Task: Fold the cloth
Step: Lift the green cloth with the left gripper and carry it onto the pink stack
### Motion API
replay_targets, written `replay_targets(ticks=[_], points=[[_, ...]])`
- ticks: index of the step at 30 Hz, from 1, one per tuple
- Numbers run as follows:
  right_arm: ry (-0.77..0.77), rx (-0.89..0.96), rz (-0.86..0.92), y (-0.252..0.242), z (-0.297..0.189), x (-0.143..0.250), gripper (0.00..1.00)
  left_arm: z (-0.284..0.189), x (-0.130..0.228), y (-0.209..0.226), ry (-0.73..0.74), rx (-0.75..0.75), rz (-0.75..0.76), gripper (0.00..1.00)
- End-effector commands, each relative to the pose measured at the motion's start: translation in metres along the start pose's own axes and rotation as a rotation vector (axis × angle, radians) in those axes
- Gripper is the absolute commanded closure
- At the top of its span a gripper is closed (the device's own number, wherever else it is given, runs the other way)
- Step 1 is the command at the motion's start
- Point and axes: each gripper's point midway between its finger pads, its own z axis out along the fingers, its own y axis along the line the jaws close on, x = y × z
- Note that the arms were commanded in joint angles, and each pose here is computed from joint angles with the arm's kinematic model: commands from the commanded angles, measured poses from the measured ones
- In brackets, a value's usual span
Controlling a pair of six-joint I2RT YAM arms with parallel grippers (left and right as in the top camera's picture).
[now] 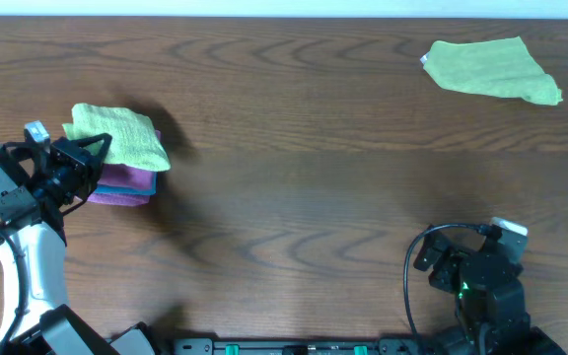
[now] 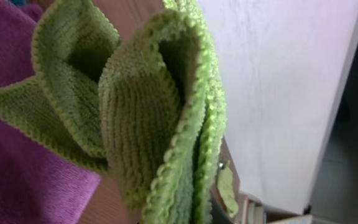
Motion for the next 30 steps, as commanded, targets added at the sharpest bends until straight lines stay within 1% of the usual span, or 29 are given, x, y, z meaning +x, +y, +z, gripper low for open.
replay_targets(ticks=[1, 11, 14, 23, 24, 27, 29, 30], points=[[-0.011, 0.018, 0.021, -0.004, 0.0, -0.001, 0.01, 0.001, -0.01, 0.003, -0.028, -0.024, 0.034, 0.94], [-0.01, 0.018, 0.021, -0.004, 0.0, -0.001, 0.01, 0.013, -0.014, 0.031, -0.017, -0.08, 0.009, 0.94], [-0.01, 0.018, 0.021, -0.004, 0.0, -0.001, 0.01, 0.015, -0.016, 0.036, -0.023, -0.094, 0.024, 0.94], [-0.01, 0.018, 0.021, -0.004, 0.0, -0.001, 0.0, -0.003, -0.039, 0.052, -0.102, -0.122, -0.011, 0.94], [-0.01, 0.018, 0.021, -0.004, 0.0, -0.001, 0.01, -0.007, -0.042, 0.054, -0.114, -0.125, -0.017, 0.93], [-0.011, 0.018, 0.021, -0.004, 0.0, -0.001, 0.01, -0.012, -0.047, 0.057, -0.133, -0.129, -0.027, 0.79], [-0.01, 0.018, 0.021, -0.004, 0.0, -0.001, 0.01, -0.014, -0.049, 0.059, -0.141, -0.133, -0.03, 0.67], [-0.011, 0.018, 0.021, -0.004, 0.0, -0.001, 0.01, -0.014, -0.049, 0.059, -0.142, -0.134, -0.031, 0.59]])
